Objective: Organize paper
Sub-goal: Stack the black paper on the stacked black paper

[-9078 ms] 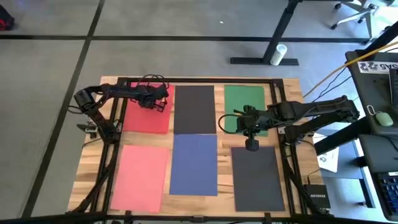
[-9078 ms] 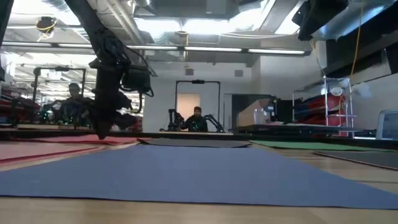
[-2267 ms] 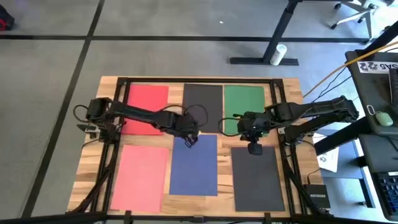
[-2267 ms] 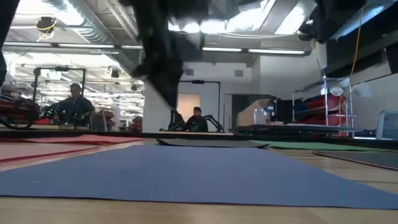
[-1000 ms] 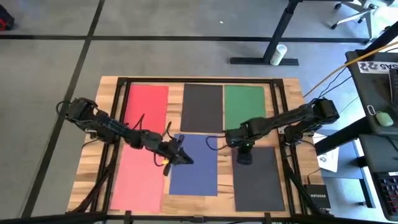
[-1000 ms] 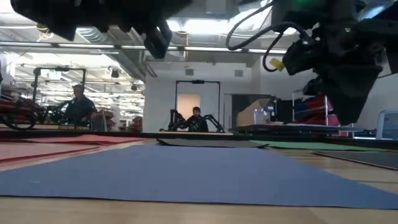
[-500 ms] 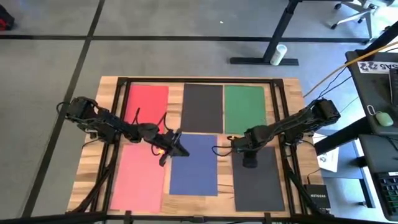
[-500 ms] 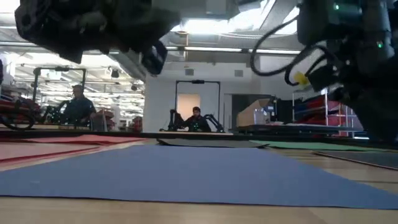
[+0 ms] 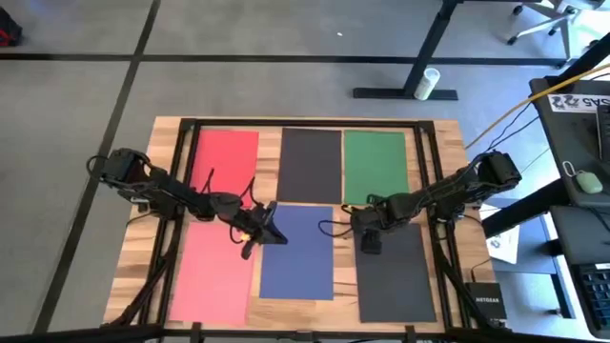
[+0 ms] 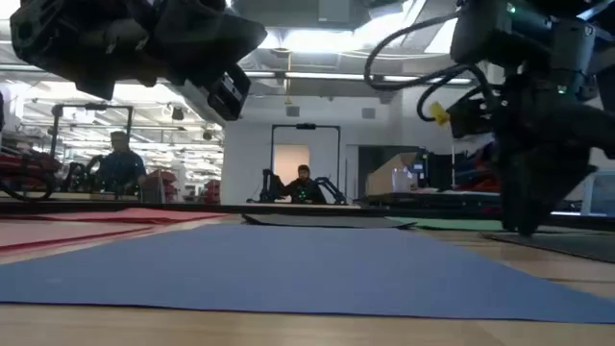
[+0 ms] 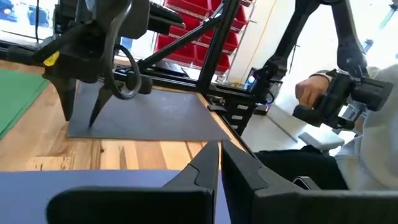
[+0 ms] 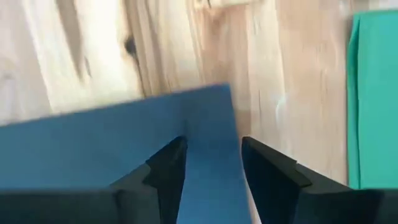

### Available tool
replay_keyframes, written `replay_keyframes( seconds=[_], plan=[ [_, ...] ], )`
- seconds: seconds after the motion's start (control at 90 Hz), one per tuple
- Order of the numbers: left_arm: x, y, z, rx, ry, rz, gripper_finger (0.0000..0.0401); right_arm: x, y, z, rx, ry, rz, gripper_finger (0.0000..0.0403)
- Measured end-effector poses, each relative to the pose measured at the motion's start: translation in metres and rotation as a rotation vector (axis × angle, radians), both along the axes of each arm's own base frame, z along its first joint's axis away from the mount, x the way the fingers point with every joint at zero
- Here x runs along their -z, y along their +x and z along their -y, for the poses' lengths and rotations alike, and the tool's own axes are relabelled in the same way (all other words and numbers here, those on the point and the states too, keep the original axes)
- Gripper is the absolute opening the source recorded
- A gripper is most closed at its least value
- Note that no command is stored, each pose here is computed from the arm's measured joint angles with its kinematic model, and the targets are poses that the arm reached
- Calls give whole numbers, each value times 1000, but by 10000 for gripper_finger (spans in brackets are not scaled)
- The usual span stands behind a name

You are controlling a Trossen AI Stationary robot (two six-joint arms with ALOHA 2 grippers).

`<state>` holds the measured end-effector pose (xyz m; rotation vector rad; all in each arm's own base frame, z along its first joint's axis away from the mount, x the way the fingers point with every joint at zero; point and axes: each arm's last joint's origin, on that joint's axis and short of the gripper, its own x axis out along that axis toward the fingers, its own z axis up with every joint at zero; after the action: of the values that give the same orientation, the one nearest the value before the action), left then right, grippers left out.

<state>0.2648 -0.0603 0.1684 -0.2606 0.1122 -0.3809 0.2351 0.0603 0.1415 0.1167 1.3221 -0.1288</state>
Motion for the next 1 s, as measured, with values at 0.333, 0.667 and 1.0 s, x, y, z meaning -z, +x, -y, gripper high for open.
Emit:
replay_keyframes(
  seconds=[0.333,0.667,1.0],
  plan=[
    [1,0,0,0,34,8,0,8,0,9,34,-38,24,145],
    [3,0,-1,0,34,-12,0,11,1,14,55,36,44,109],
    [2,-2,6,23,13,-17,0,11,2,14,64,27,48,12]
  ],
)
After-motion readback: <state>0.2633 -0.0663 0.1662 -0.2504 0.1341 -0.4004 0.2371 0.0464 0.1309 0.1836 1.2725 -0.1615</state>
